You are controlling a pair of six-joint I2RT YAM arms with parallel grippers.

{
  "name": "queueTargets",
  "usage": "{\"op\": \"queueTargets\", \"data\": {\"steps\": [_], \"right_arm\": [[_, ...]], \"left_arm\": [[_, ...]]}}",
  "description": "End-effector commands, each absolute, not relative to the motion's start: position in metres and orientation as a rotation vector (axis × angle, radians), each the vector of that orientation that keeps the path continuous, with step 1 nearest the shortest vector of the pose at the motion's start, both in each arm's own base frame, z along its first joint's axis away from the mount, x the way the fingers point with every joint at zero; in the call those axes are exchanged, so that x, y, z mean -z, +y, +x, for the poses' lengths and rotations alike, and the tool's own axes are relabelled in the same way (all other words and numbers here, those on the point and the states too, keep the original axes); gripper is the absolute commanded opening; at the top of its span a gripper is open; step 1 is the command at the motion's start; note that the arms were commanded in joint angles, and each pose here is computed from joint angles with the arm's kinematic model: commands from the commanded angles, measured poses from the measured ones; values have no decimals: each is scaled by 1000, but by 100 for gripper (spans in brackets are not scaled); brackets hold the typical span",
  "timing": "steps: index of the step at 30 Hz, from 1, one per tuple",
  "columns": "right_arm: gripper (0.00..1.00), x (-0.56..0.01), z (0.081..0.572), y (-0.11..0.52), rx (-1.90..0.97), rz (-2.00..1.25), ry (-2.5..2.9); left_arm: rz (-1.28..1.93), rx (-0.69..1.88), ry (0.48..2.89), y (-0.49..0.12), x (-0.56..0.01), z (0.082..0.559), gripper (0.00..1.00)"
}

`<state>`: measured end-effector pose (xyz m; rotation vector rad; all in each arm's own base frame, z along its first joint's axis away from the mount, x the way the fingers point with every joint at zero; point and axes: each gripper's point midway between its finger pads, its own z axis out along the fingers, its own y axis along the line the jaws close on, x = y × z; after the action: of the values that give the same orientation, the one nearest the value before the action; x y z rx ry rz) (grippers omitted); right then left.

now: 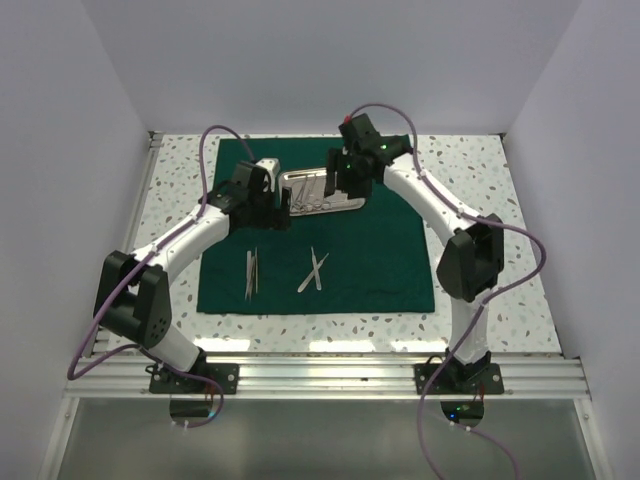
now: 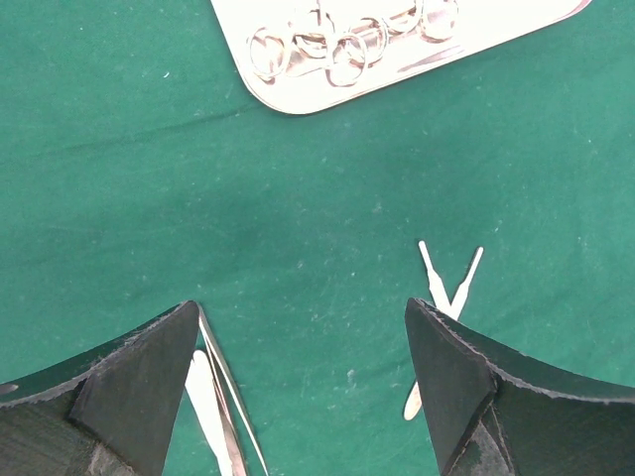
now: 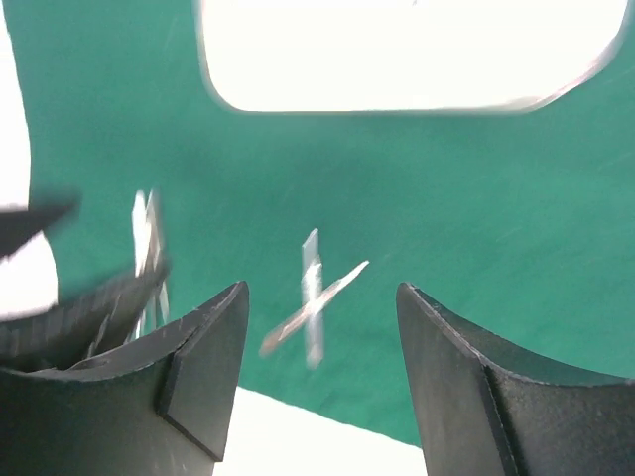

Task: Open and lay out the surgical kit
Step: Pick up the medical item from the container.

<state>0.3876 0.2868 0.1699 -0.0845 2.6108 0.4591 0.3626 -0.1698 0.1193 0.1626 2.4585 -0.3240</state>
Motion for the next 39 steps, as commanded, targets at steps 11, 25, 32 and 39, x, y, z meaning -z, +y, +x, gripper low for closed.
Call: {"op": "queueTargets", "data": {"steps": [11,25,32,39], "right_arm": [[61,-112,508,243,-276,33,2625],[58,-59,524,205,-131,79,2666],[55,-38,515,208,-152,78,2720],[54,-80,521,192,-62,107,2633]], "left_arm": [[145,280,2370,-156,-162,356,89],[43,187,2365,-137,-176,351,89],[1,178,2378,-131,-176,342,89],[-24,169,2392,-125,-173,329,89]]}}
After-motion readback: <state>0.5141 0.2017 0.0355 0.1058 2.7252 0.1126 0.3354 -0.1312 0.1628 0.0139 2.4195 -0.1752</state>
